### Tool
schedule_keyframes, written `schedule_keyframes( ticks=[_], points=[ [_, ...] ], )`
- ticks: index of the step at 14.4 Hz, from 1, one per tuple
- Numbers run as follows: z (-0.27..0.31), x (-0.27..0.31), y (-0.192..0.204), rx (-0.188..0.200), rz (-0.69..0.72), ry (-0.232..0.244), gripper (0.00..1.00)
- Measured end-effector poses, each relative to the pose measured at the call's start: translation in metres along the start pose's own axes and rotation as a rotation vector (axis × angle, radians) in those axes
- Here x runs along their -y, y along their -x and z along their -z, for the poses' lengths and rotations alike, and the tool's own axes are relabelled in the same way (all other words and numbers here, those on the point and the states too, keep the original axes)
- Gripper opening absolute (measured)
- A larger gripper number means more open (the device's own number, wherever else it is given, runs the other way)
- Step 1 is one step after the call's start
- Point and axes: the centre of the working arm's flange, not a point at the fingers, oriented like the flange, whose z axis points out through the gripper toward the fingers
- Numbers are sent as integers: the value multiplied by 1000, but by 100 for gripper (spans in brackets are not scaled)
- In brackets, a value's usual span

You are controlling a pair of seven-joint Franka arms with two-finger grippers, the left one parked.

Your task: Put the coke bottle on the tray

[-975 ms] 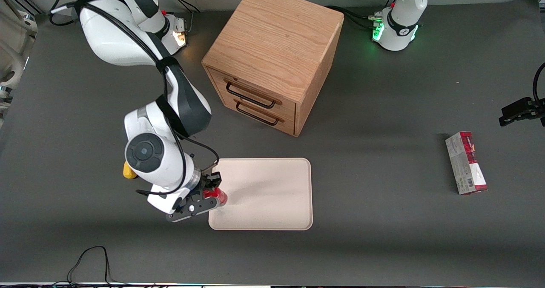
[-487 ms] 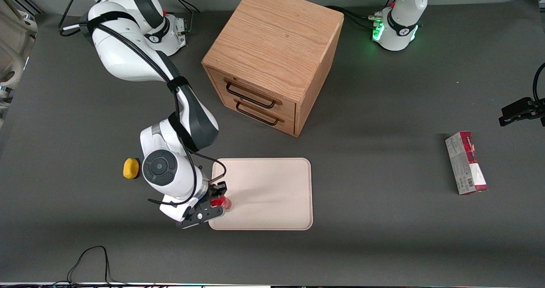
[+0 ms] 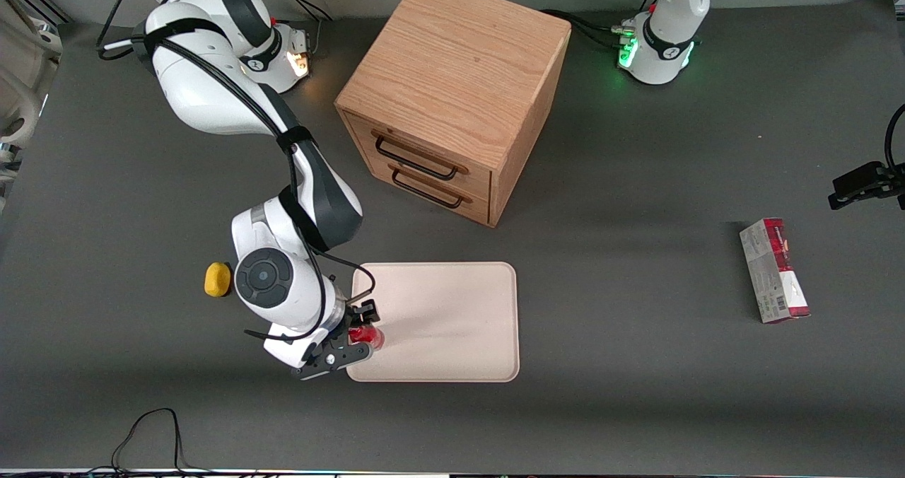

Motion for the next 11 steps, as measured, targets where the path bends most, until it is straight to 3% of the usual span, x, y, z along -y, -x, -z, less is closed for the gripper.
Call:
schedule_keyframes(
  ticks=[1,2,7,11],
  points=[
    [16,-3,4,20,-9,6,96],
    [38,-5,10,42,-22,14,100],
    [178,-27,67,166,-76,68,100],
    [238,-71,107,213,-153,104,100]
  ],
)
